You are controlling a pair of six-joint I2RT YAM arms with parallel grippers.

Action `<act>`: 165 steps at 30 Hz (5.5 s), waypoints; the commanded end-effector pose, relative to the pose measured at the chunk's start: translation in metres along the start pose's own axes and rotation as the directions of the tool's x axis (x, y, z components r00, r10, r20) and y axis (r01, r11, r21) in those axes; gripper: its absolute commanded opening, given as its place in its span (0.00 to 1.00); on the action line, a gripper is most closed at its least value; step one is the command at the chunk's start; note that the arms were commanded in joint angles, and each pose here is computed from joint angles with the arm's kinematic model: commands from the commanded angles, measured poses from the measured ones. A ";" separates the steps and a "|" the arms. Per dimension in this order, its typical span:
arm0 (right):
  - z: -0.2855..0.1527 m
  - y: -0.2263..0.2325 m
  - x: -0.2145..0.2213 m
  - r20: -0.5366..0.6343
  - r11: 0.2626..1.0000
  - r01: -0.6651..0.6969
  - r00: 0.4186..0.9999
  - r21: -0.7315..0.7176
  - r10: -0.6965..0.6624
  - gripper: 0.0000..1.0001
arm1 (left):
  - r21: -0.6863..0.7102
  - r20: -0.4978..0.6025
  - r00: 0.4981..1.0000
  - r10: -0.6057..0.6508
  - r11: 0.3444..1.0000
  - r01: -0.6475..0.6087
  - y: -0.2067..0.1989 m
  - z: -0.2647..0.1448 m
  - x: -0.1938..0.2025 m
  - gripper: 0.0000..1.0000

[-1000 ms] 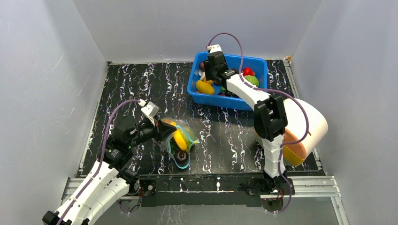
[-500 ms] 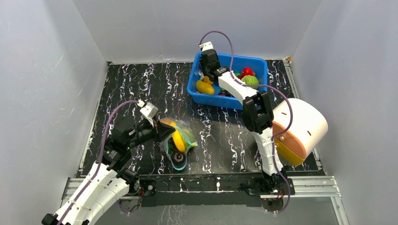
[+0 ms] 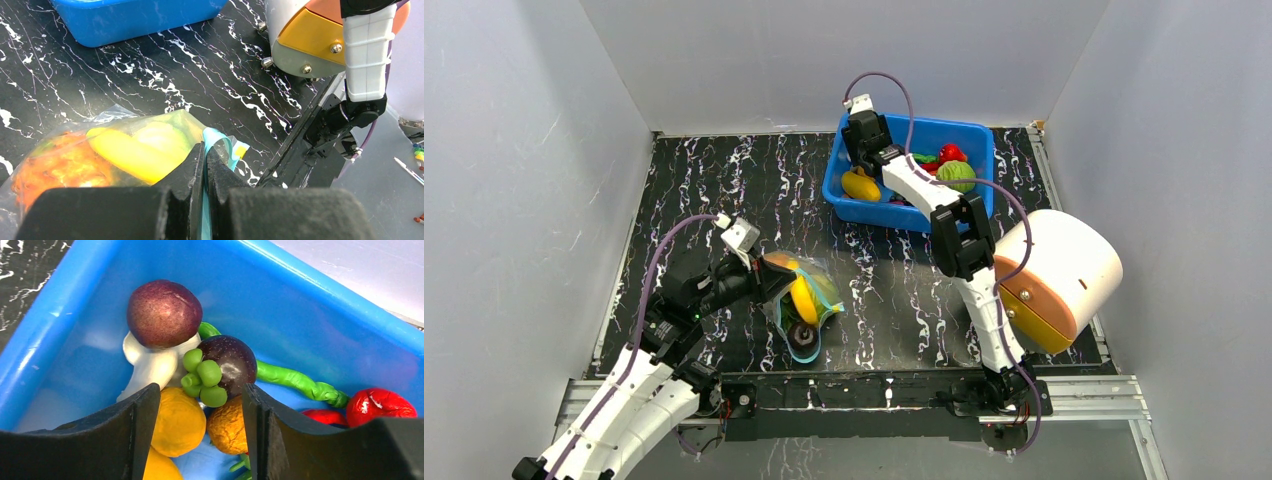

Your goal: Place the food in the zip-top bag and seal the zipper

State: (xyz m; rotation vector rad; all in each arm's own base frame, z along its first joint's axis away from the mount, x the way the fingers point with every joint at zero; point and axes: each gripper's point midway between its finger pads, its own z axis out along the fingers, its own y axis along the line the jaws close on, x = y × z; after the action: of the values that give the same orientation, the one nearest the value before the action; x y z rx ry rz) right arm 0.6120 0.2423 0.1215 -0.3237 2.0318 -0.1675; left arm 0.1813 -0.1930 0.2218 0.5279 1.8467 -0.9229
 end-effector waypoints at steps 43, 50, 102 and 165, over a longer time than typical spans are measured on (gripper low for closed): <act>-0.011 -0.060 -0.041 0.098 0.996 -0.076 0.993 0.050 0.071 0.32 | -0.039 0.070 0.997 -0.037 0.998 0.040 -0.005 -0.006 -0.036 0.00; -0.051 -0.066 -0.054 0.102 0.992 -0.123 0.987 -0.005 0.122 0.29 | -0.043 0.115 0.990 -0.087 0.995 0.092 -0.006 -0.002 -0.050 0.00; -0.452 0.116 -0.005 -0.013 0.537 -0.187 0.950 -0.823 0.311 0.26 | -0.195 0.246 0.890 -0.385 0.879 0.434 0.023 0.013 -0.086 0.00; -0.414 0.140 0.108 -0.392 0.667 -0.546 0.835 -0.506 0.386 0.41 | -0.134 0.272 0.839 -0.472 0.845 0.518 0.016 0.010 -0.080 0.00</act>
State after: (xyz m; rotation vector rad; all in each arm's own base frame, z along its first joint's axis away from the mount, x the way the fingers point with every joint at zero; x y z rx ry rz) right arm 0.1725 0.3294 0.1882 -0.2540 2.3220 0.7835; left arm 0.2330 -0.1855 0.2622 -0.2347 1.9567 -1.0188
